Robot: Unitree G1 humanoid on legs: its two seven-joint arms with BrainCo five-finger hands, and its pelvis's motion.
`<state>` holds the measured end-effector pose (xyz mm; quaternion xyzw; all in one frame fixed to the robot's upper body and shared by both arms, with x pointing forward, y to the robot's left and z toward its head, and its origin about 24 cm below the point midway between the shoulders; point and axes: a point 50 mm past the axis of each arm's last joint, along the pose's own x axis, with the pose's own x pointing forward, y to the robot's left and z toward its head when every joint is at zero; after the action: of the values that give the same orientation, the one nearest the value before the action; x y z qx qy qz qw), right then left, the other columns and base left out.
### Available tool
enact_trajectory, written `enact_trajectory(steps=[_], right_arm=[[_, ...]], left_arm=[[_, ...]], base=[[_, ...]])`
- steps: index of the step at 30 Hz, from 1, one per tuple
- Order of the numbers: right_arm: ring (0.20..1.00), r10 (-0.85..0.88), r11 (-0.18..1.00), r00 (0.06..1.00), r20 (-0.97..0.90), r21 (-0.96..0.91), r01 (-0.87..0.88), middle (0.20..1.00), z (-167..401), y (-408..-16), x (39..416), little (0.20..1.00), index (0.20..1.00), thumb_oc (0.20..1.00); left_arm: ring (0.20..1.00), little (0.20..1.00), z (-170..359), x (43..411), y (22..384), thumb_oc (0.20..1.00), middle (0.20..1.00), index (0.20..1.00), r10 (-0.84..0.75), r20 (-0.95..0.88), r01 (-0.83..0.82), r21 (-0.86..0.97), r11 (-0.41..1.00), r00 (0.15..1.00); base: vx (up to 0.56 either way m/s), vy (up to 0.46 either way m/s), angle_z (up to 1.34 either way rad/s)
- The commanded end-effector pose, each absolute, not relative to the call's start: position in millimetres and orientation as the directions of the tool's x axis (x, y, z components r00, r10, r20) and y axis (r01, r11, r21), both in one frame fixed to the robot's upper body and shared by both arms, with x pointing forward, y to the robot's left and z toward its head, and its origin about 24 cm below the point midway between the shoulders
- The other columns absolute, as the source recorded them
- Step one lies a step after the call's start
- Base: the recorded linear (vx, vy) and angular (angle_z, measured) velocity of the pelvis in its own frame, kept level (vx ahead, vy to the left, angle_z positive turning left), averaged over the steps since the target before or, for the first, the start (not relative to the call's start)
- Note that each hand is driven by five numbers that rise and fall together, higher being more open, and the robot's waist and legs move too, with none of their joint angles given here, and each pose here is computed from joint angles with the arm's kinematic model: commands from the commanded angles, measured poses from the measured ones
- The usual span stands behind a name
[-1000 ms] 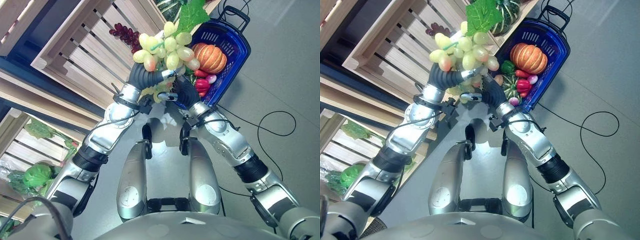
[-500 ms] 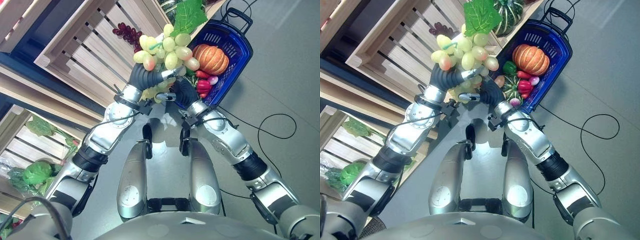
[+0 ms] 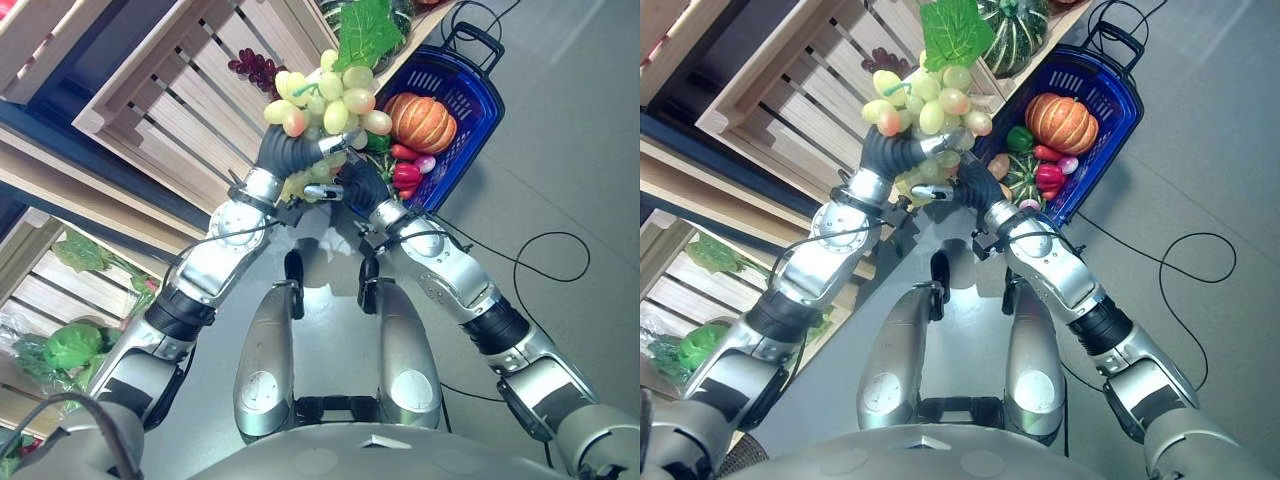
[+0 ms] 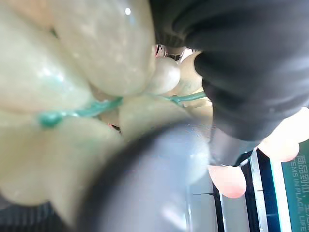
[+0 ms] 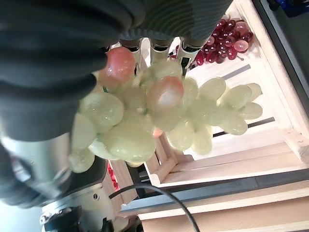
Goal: Pick up fruits and vegetables into the basket
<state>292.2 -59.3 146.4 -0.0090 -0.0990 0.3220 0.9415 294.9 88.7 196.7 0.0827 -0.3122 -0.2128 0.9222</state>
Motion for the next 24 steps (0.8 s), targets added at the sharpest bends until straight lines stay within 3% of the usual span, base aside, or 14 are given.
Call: enact_trajectory(steps=[1, 7, 24], right_arm=[[0.2, 0.755, 0.615, 0.571, 0.322, -0.048, -0.787, 0.2, 183.3, -11.3, 270.9, 0.2, 0.2, 0.2], [0.2, 0.799, 0.552, 0.523, 0.296, -0.019, -0.834, 0.2, 181.3, -0.9, 267.5, 0.2, 0.2, 0.2], [0.2, 0.782, 0.51, 0.472, 0.406, 0.019, -0.86, 0.2, 198.9, 5.3, 260.2, 0.2, 0.2, 0.2]], left_arm=[[0.2, 0.2, 223.1, 268.4, 46.2, 0.2, 0.2, 0.2, -0.544, 0.649, 0.501, 0.277, 0.82, 0.532], [0.2, 0.2, 218.0, 271.4, 43.6, 0.2, 0.2, 0.2, -0.554, 0.628, 0.482, 0.305, 0.821, 0.547], [0.2, 0.2, 204.1, 278.4, 39.4, 0.2, 0.2, 0.2, -0.559, 0.562, 0.477, 0.303, 0.825, 0.609]], base=[[0.0, 0.0, 0.0], [0.0, -0.001, 0.01], [0.0, 0.0, 0.0]])
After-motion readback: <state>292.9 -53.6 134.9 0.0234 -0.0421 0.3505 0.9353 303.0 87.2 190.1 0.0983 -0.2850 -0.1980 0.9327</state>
